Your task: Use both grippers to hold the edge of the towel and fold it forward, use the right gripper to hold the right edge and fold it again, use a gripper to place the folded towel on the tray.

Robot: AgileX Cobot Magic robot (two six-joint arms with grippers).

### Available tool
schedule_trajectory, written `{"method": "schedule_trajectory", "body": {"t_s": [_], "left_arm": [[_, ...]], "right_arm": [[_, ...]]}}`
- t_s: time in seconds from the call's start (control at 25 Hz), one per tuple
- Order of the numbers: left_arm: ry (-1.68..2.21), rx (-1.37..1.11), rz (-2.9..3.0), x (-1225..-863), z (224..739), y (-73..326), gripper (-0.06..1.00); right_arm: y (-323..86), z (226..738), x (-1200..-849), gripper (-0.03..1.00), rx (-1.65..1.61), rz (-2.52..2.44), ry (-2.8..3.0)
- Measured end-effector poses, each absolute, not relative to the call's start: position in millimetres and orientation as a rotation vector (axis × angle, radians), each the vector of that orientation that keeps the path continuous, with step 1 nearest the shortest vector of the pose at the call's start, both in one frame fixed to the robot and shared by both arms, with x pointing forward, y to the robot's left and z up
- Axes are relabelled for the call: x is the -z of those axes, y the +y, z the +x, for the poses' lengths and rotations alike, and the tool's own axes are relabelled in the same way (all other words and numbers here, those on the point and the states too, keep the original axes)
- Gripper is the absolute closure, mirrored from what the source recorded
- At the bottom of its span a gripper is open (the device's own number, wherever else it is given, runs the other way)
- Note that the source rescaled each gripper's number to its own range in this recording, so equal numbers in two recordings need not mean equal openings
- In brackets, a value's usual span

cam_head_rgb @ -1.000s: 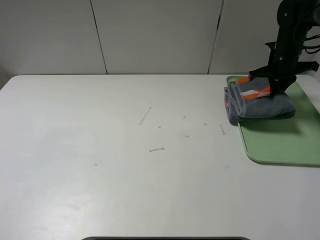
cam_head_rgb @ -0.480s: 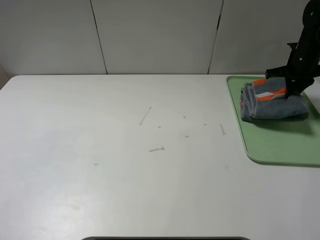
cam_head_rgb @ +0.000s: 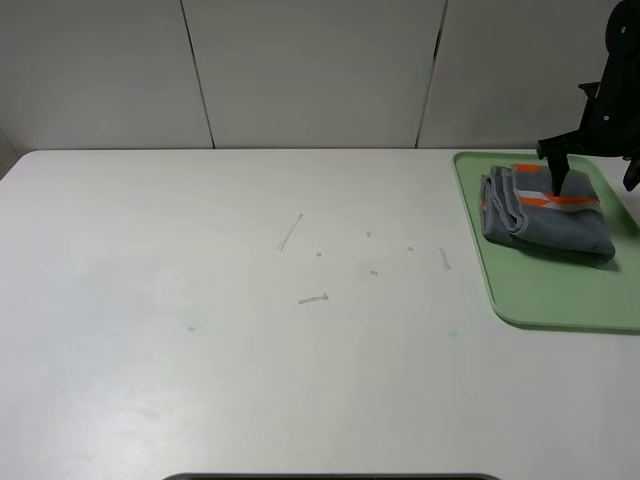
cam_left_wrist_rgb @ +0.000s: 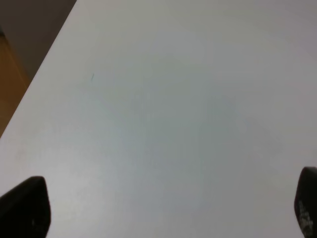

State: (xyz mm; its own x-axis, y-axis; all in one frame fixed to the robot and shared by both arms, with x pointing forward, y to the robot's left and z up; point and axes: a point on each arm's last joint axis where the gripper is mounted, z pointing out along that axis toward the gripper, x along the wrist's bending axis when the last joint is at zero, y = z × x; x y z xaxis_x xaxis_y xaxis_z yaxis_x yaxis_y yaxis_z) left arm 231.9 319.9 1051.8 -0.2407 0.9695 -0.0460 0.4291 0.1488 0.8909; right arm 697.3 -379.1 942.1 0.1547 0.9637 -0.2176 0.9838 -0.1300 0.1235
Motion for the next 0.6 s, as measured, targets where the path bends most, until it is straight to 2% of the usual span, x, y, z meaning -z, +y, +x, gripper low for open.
{"method": "schedule_trajectory", "body": {"t_s": [0.28, 0.6], "left_arm": [[1.768, -1.042, 1.343, -1051.8, 231.9, 319.9, -0.06], [1.768, -1.042, 1.343, -1051.8, 231.9, 319.9, -0.06]], "right_arm": [[-377.9, 695.0, -946.7, -0.03, 0.122, 2.222, 1.887], [-368.7, 682.1, -997.6, -0.03, -0.003, 2.241, 1.876]]}}
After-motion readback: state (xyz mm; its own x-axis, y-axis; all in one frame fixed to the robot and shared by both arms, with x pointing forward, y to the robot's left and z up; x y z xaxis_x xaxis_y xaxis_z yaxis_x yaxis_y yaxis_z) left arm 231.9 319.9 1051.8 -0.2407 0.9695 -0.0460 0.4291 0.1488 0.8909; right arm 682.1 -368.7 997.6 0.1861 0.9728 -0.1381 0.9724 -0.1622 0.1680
